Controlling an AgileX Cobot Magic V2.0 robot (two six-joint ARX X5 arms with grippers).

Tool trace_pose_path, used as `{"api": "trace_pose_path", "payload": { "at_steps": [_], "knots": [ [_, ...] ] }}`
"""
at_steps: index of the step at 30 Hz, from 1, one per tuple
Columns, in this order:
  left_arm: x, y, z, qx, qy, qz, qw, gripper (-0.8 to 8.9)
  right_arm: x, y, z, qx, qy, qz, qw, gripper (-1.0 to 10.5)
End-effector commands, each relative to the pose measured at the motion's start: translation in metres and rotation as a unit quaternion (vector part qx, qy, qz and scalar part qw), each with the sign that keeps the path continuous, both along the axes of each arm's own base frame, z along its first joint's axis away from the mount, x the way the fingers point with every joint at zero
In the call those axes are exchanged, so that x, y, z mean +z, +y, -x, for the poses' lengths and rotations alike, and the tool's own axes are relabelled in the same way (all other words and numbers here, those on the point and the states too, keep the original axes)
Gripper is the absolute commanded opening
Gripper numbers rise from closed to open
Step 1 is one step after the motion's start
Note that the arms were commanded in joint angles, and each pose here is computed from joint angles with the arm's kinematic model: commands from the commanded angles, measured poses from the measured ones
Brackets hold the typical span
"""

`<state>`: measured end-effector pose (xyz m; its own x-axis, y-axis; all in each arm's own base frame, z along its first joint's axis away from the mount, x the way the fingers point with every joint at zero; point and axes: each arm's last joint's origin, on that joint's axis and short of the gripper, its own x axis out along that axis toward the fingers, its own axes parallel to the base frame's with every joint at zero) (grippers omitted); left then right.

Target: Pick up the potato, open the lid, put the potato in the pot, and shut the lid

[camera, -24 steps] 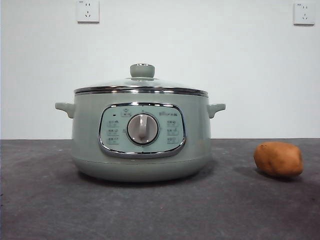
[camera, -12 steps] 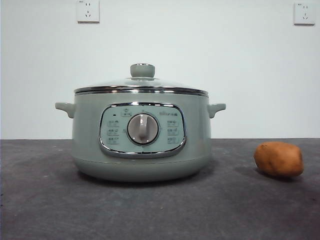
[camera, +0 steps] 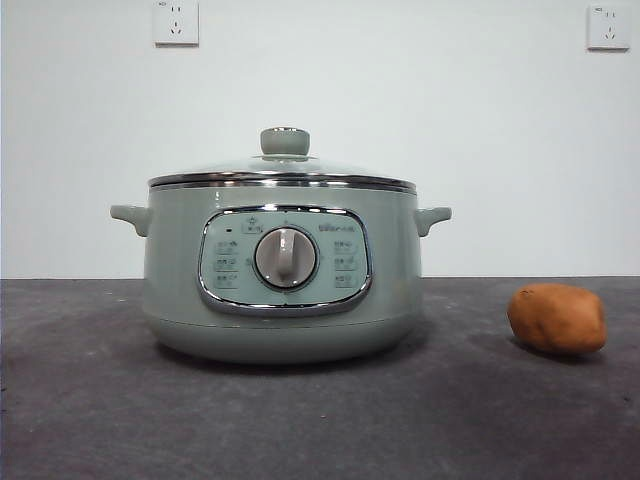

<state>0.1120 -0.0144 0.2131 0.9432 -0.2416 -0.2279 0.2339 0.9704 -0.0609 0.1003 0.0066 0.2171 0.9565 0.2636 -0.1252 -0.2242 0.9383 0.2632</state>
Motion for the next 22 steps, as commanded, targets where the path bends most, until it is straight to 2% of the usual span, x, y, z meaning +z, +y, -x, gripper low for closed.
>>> {"api": "trace_pose_path", "payload": {
  "at_steps": [1,5,9,11,13,14,17,19,21,22],
  "knots": [
    [0.008,-0.003,-0.008,-0.030,0.023,0.030,0.999,0.01,0.006,0.002,-0.006,0.037,0.020,-0.011,0.999,-0.1],
    [0.020,-0.008,-0.023,-0.105,0.064,0.055,0.991,0.01,0.017,0.005,-0.016,0.094,0.058,-0.023,0.994,0.0],
    [0.032,-0.014,-0.038,-0.182,0.116,0.082,0.973,0.00,0.032,0.006,-0.025,0.111,0.113,-0.025,0.987,0.0],
    [0.036,-0.016,-0.044,-0.202,0.142,0.093,0.964,0.01,0.039,0.006,-0.029,0.112,0.142,-0.021,0.983,0.1],
    [0.040,-0.017,-0.051,-0.209,0.168,0.100,0.958,0.23,0.047,0.006,-0.033,0.117,0.167,-0.009,0.979,1.2],
    [0.041,-0.017,-0.054,-0.207,0.179,0.101,0.956,0.68,0.050,0.006,-0.035,0.119,0.178,-0.004,0.977,1.9],
    [0.047,-0.018,-0.062,-0.203,0.210,0.105,0.951,3.44,0.061,0.006,-0.041,0.124,0.214,0.004,0.969,4.3],
    [0.050,-0.018,-0.066,-0.201,0.221,0.106,0.948,4.95,0.067,0.005,-0.045,0.126,0.230,0.007,0.965,5.3],
    [0.053,-0.019,-0.070,-0.200,0.230,0.107,0.946,5.75,0.073,0.005,-0.051,0.128,0.251,0.008,0.959,6.1],
    [0.055,-0.019,-0.073,-0.198,0.230,0.108,0.947,5.77,0.076,0.005,-0.055,0.128,0.261,0.007,0.957,6.5]
  ]
}}
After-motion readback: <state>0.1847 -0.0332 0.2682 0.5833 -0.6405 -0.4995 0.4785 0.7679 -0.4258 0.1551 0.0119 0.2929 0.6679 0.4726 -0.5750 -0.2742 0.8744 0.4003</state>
